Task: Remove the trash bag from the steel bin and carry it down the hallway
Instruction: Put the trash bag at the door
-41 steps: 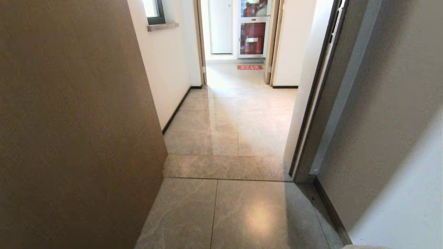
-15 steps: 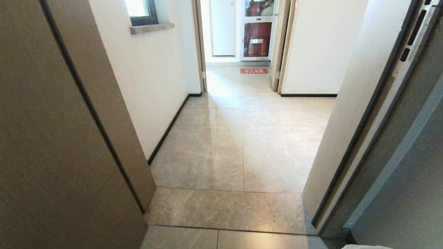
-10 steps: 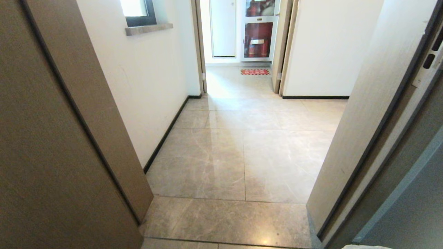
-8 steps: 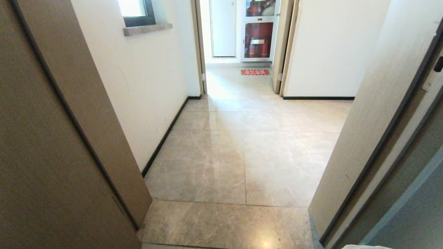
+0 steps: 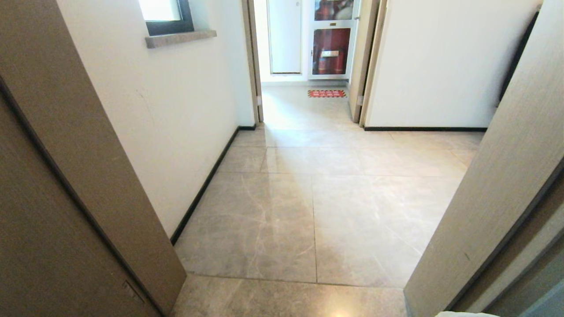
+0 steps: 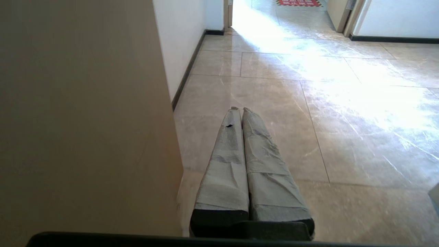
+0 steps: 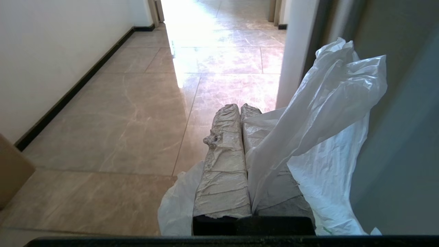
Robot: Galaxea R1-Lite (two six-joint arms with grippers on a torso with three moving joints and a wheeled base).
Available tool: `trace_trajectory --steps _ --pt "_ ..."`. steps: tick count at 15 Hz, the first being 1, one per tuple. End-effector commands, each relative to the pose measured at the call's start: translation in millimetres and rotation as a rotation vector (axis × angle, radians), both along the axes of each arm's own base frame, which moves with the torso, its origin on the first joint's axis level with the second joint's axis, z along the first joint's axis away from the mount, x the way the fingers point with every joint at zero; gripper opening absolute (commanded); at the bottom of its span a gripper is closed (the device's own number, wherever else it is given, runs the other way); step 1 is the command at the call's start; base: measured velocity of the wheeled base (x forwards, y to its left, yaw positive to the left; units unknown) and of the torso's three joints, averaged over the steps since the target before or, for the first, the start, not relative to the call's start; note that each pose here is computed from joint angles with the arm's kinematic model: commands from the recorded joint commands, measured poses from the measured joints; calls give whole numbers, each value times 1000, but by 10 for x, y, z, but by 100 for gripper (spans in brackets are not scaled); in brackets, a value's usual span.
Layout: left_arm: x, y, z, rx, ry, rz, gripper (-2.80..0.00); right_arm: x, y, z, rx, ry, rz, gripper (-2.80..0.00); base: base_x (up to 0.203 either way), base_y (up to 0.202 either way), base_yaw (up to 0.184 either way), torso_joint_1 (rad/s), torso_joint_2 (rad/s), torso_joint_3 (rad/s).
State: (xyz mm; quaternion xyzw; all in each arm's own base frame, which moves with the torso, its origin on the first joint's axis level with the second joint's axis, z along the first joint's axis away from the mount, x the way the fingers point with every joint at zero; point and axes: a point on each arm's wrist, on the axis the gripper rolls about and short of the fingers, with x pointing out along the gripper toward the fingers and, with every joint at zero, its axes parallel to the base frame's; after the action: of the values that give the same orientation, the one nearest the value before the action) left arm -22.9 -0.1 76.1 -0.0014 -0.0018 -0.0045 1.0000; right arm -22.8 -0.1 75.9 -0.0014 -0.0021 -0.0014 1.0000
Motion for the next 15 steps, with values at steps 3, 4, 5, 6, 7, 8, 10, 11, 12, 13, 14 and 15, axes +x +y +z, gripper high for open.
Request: trace_trajectory --steps 3,4,5,6,7,8,10,11,12,13,14,15 --pt "-1 0 1 0 -1 0 -280 1 0 1 0 1 0 -280 192 0 0 2 2 1" --pt "0 0 0 0 -1 0 -280 1 0 1 0 1 0 -280 193 0 3 5 2 2" --pt "-1 0 1 0 -1 0 -280 1 0 1 0 1 0 -280 189 0 1 3 -2 2" --pt "-1 0 1 0 -1 0 -280 1 0 1 0 1 0 -280 195 0 0 2 2 2" --pt "0 0 -1 0 -1 0 -280 1 0 1 0 1 0 -280 196 0 0 7 -1 7" --pt "0 0 1 0 -1 0 -280 1 0 1 0 1 0 -280 190 0 3 6 6 1" --pt "-1 0 2 0 -3 0 -280 1 0 1 0 1 0 -280 194 0 -2 2 2 -3" --pt "0 0 2 0 -2 0 -280 1 0 1 0 1 0 -280 190 0 -1 2 2 0" --pt "1 0 -2 0 0 0 -280 1 0 1 0 1 0 -280 182 0 0 2 -1 -1" --pt "0 0 2 0 -2 0 -280 1 0 1 -1 1 0 -280 183 0 2 11 6 11" --pt "1 0 -2 0 -1 0 -280 1 0 1 -3 1 0 -280 191 0 -2 6 6 2" --pt "-1 0 2 0 -2 0 -280 1 0 1 -2 1 0 -280 199 0 -1 2 3 5"
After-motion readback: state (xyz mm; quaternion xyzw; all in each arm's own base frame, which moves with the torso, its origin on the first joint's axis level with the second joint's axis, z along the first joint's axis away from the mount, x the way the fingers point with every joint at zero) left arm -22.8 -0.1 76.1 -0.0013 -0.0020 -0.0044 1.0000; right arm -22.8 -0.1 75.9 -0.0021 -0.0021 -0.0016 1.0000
